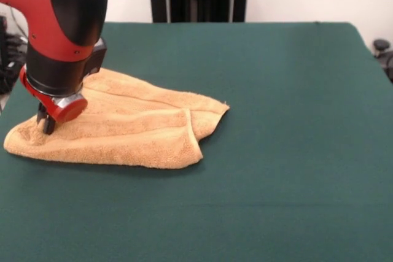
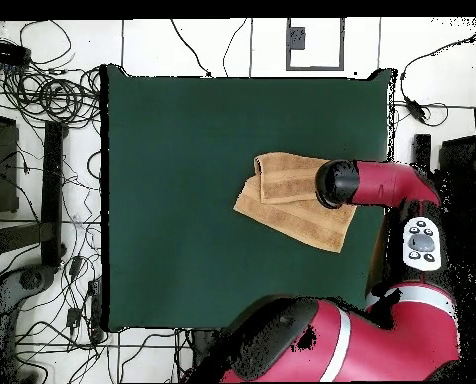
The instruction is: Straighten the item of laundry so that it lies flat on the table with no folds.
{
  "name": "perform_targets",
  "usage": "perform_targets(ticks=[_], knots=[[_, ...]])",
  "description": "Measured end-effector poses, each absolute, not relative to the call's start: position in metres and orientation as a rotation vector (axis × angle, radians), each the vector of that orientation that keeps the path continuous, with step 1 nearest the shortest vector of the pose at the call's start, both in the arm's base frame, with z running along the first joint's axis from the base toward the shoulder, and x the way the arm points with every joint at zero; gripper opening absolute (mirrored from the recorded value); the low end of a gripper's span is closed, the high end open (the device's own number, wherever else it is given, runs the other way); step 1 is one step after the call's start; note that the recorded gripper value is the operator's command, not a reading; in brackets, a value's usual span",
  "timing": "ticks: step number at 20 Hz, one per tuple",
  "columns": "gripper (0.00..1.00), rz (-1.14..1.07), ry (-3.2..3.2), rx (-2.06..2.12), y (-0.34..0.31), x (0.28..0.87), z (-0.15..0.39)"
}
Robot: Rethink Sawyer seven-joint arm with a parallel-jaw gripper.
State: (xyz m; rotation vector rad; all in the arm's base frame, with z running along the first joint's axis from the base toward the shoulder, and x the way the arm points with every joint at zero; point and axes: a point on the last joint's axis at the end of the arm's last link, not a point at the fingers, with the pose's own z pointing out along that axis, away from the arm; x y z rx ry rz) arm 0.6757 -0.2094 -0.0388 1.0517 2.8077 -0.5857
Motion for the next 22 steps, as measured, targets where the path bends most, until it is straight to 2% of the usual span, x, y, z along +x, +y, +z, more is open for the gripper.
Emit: perform_targets(ticks=[22], knots=[[0.0, -0.617, 2.798, 0.972, -0.207, 0.678, -0.043]])
